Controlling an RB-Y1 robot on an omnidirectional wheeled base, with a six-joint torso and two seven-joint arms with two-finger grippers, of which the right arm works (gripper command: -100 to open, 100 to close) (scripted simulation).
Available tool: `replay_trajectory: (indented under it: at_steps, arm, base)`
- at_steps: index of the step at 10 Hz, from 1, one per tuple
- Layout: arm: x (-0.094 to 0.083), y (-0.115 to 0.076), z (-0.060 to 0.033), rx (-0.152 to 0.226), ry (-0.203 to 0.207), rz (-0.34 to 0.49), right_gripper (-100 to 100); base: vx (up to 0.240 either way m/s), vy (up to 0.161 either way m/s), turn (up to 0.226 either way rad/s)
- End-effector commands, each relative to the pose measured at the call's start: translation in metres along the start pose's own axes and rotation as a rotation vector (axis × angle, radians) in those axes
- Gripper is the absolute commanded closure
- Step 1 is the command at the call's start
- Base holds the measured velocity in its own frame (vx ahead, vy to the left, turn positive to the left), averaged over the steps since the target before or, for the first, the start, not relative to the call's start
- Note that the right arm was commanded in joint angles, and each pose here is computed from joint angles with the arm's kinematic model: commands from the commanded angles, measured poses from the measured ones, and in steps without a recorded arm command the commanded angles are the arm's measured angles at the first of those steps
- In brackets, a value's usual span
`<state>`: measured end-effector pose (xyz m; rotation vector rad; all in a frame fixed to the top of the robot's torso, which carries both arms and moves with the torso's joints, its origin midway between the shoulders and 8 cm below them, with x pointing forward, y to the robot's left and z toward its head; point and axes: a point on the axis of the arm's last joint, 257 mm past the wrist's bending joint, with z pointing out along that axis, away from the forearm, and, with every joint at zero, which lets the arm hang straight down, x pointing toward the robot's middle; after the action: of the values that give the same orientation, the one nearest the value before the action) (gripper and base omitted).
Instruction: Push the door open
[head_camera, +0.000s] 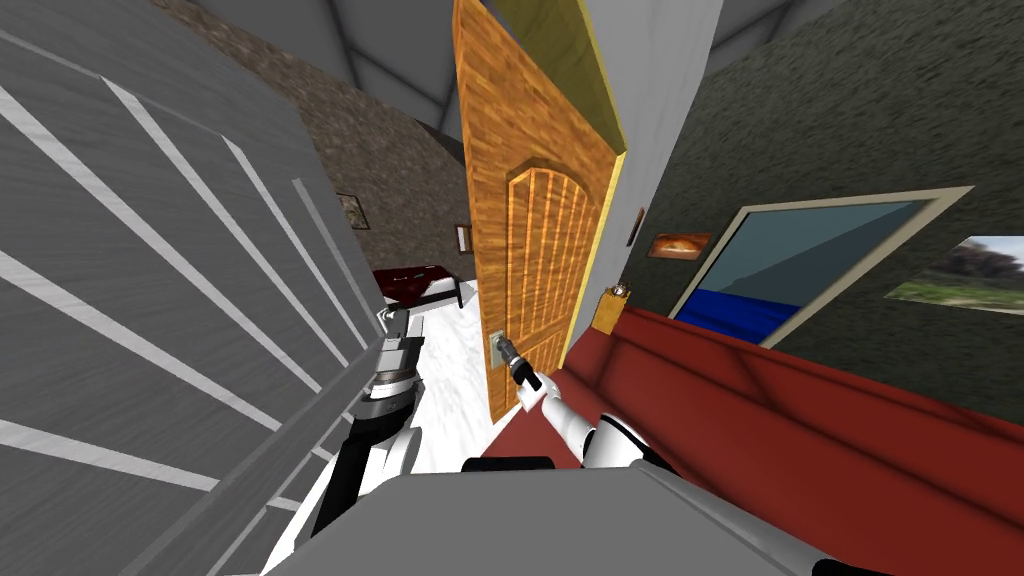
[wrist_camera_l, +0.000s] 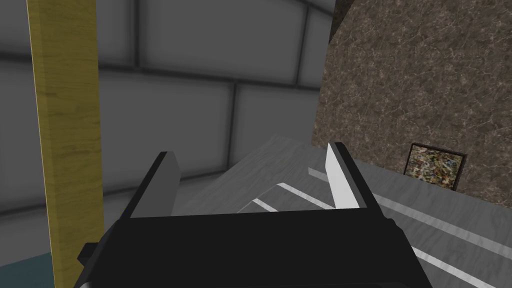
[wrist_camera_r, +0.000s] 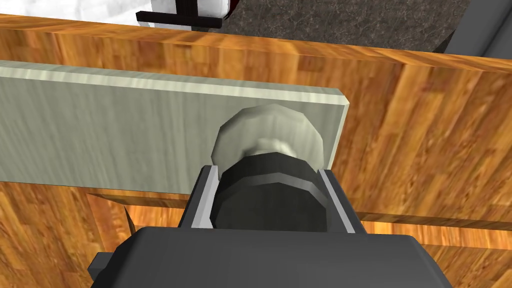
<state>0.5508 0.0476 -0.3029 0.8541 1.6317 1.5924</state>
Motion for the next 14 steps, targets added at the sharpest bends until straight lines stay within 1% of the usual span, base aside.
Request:
replay_trajectory:
  at_steps: [1, 4, 6, 7, 9, 11, 12, 14]
  arm:
    - [-0.023, 0.004, -0.0012, -0.006, -0.039, -0.013, 100]
    - [-0.042, 0.003, -0.0033, -0.003, -0.079, -0.019, 100]
    - [-0.059, 0.003, -0.0054, -0.002, -0.119, -0.021, 100]
    - [-0.061, 0.002, -0.0086, 0.003, -0.106, -0.027, -100]
    - [-0.062, 0.002, -0.0091, 0.005, -0.106, -0.027, -100]
    - [-0.059, 0.001, -0.0091, 0.006, -0.100, -0.022, -100]
    - [-0.055, 0.001, -0.0083, 0.006, -0.096, -0.016, -100]
    - [-0.037, 0.003, -0.0037, 0.000, -0.078, 0.011, -100]
  base:
    - [0.143, 0.184, -0.060]
    - [0.130, 0.162, -0.080]
    - [0.160, 0.138, -0.130]
    - [-0.047, 0.060, -0.041]
    - [-0.176, -0.073, 0.012]
    - [-0.192, -0.084, -0.010]
    - [-0.226, -0.061, -0.008]
    - [-0.238, -0.061, -0.011]
